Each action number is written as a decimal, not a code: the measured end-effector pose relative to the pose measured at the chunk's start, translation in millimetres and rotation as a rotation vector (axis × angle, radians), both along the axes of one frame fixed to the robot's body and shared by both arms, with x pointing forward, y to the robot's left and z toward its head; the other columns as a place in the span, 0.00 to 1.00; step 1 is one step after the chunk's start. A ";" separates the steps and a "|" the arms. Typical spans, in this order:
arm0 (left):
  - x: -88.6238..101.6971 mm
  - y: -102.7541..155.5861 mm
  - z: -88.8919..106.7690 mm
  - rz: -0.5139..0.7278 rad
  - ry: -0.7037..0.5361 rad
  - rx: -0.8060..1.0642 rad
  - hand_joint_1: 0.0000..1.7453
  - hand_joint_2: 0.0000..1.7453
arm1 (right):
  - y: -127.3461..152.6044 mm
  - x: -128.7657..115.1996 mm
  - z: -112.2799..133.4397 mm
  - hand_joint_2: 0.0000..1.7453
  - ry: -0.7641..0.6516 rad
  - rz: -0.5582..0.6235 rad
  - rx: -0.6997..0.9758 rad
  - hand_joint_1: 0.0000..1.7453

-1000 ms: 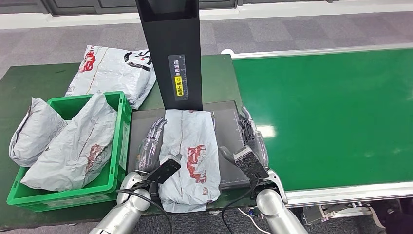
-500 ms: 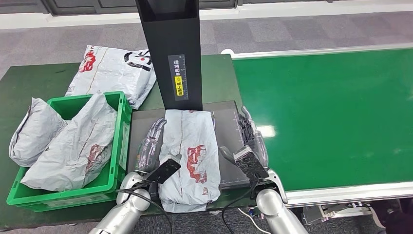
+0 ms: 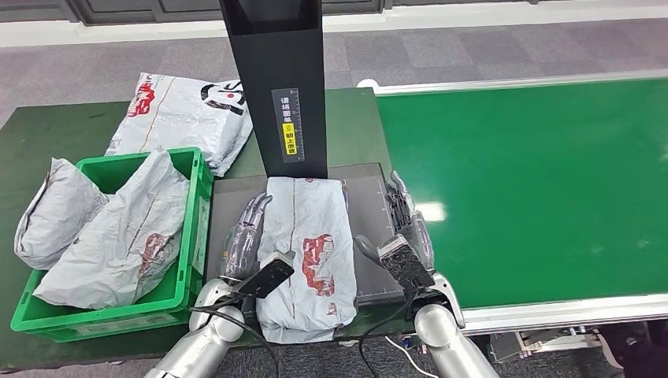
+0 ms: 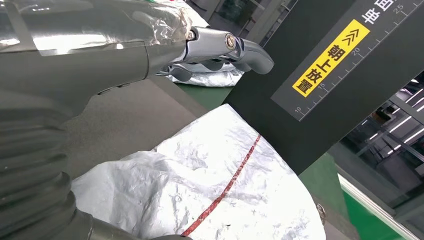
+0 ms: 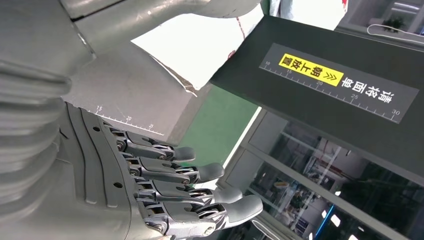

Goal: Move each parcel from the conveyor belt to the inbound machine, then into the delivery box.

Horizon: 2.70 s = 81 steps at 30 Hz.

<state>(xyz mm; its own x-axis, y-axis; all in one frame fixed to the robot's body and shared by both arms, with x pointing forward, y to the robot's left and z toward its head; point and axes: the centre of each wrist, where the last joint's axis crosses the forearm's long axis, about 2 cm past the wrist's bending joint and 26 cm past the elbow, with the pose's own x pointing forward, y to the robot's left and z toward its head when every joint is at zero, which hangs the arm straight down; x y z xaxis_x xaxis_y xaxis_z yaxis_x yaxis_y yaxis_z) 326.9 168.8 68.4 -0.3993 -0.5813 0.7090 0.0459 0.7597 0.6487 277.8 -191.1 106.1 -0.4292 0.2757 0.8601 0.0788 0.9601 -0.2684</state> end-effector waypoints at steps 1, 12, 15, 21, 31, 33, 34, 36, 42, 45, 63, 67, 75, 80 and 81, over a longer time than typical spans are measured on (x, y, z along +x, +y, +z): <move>0.0 0.0 0.0 0.000 0.000 0.000 0.00 1.00 | 0.0 0.0 0.0 1.00 0.000 0.000 0.000 0.00; 2.2 -1.5 0.9 -0.025 0.043 0.053 1.00 1.00 | 0.2 0.0 -0.5 1.00 0.011 0.016 0.004 0.00; 13.7 -5.4 1.6 -0.152 0.218 0.369 1.00 1.00 | 1.1 0.3 -0.7 1.00 0.040 0.071 0.006 0.00; 32.2 -3.7 7.0 -0.230 0.282 0.657 1.00 1.00 | 0.8 1.8 0.3 1.00 0.048 0.095 -0.004 0.00; 38.5 -2.5 10.5 -0.231 0.273 0.736 1.00 1.00 | -2.3 3.3 0.6 1.00 0.053 0.093 -0.013 0.00; 38.5 -2.5 10.4 -0.231 0.270 0.746 1.00 1.00 | -2.6 3.7 0.9 1.00 0.053 0.094 -0.013 0.00; 38.5 -2.5 10.3 -0.231 0.269 0.751 1.00 1.00 | -2.5 3.9 1.0 1.00 0.053 0.094 -0.014 0.00; 38.4 -2.6 10.3 -0.232 0.264 0.762 1.00 1.00 | -2.4 4.0 1.2 1.00 0.053 0.094 -0.015 0.00; 38.1 -2.9 10.1 -0.229 0.259 0.781 1.00 1.00 | -2.1 4.0 1.3 1.00 0.054 0.098 -0.022 0.00; 38.0 -2.9 10.0 -0.230 0.255 0.787 1.00 1.00 | -2.1 4.0 1.3 1.00 0.056 0.101 -0.026 0.00; 37.9 -2.9 9.9 -0.231 0.254 0.788 1.00 1.00 | -1.5 4.0 1.4 1.00 0.056 0.103 -0.026 0.00; 37.9 -2.9 9.9 -0.231 0.254 0.788 1.00 1.00 | -1.2 4.0 1.5 1.00 0.056 0.103 -0.025 0.00; 37.9 -2.9 9.8 -0.231 0.254 0.788 1.00 1.00 | -1.1 4.0 1.6 1.00 0.056 0.103 -0.025 0.00; 37.9 -2.9 9.8 -0.231 0.254 0.788 1.00 1.00 | -1.0 4.0 1.6 1.00 0.056 0.103 -0.025 0.00; 37.9 -2.9 9.8 -0.231 0.254 0.788 1.00 1.00 | -1.0 4.0 1.6 1.00 0.056 0.103 -0.025 0.00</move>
<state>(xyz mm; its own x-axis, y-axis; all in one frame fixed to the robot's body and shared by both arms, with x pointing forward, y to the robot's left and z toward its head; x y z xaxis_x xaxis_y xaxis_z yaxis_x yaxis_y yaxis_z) 364.7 165.9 78.3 -0.4517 -0.8655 0.2164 0.3594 0.0454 0.9321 281.8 -192.2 107.6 -0.4077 0.2540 0.8771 -0.0355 0.9554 -0.2932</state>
